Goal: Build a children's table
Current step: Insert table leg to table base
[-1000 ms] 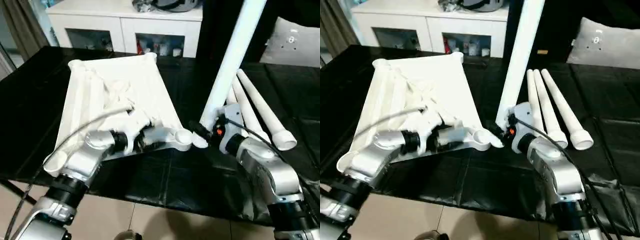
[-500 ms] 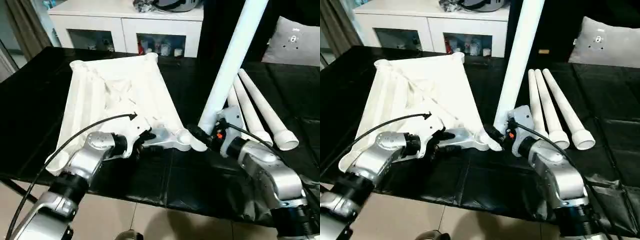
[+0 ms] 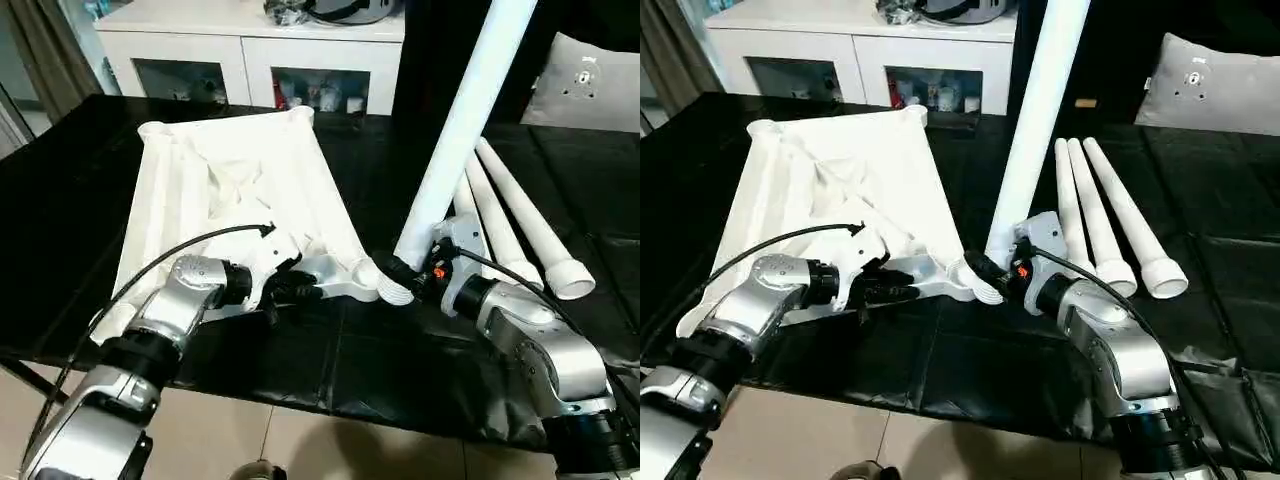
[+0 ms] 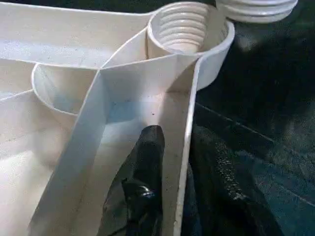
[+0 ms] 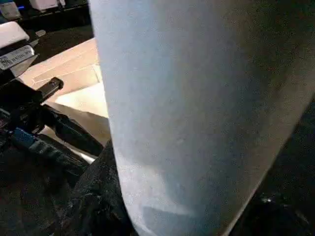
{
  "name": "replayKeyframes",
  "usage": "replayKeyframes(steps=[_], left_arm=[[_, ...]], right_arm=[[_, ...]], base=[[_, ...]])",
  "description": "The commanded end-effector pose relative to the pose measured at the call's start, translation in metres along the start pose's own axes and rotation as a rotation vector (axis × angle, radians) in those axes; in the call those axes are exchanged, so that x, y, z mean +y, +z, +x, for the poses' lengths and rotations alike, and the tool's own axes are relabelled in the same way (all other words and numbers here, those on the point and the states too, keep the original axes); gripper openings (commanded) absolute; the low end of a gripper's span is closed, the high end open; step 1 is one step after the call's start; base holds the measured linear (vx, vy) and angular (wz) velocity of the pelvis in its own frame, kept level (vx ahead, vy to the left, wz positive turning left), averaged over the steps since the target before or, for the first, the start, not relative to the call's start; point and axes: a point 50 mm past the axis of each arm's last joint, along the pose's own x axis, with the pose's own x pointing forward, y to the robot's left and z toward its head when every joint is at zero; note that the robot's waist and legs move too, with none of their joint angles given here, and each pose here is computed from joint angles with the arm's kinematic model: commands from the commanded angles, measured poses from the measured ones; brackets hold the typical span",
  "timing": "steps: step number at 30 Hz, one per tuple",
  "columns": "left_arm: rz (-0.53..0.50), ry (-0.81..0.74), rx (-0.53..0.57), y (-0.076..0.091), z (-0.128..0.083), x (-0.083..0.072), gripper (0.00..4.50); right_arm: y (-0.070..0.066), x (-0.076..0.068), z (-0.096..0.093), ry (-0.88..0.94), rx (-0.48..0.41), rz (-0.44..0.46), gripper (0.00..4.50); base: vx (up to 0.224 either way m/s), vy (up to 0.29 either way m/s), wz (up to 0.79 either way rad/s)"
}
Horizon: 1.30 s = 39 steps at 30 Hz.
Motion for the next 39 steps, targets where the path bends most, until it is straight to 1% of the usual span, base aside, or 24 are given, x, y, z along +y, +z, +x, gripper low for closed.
replayKeyframes(steps=[1,5,7,8,11,13,15,17,20,25,30,39], left_arm=[[0.009,0.013,0.036,-0.003,-0.003,0.004,0.68],[0.040,-0.012,0.058,-0.004,-0.002,0.003,0.35],[0.061,-0.027,0.069,-0.005,-0.003,0.002,0.28],[0.077,-0.043,0.065,-0.004,-0.003,0.001,0.09],[0.123,-0.087,0.024,0.001,-0.004,-0.003,0.01],[0.171,-0.140,0.028,0.003,-0.005,-0.008,0.01],[0.193,-0.174,0.029,0.003,-0.005,-0.012,0.00],[0.216,-0.213,0.013,0.005,-0.005,-0.017,0.00],[0.237,-0.237,0.001,0.008,-0.003,-0.020,0.00],[0.268,-0.229,-0.001,0.010,-0.002,-0.020,0.00],[0.294,-0.262,-0.025,0.016,-0.003,-0.022,0.00],[0.302,-0.303,-0.042,0.018,-0.004,-0.025,0.00]], right_arm=[[0.010,0.003,0.000,0.019,-0.026,-0.024,1.93],[0.013,0.005,0.001,0.051,-0.015,-0.026,1.93],[0.016,0.007,0.001,0.076,-0.012,-0.025,1.93],[0.019,0.009,0.002,0.097,-0.012,-0.023,1.93],[0.024,0.012,0.004,0.129,-0.013,-0.035,1.93],[0.026,0.012,0.007,0.134,-0.011,-0.033,1.93],[0.025,0.013,0.009,0.143,0.000,-0.028,1.93],[0.018,0.015,0.012,0.166,0.048,-0.030,1.93],[0.010,0.015,0.013,0.171,0.102,-0.029,1.93],[0.002,0.016,0.013,0.201,0.159,-0.013,1.93],[-0.001,0.012,0.015,0.191,0.178,-0.014,1.93],[-0.005,0.010,0.016,0.208,0.199,-0.002,1.93]], base=[[0.000,0.000,0.00],[0.000,0.000,0.00],[0.000,0.000,0.00],[0.000,0.000,0.00],[0.000,0.000,0.00],[0.000,0.000,0.00],[0.000,0.000,0.00],[0.000,0.000,0.00],[0.000,0.000,0.00],[0.000,0.000,0.00],[0.000,0.000,0.00],[0.000,0.000,0.00]])
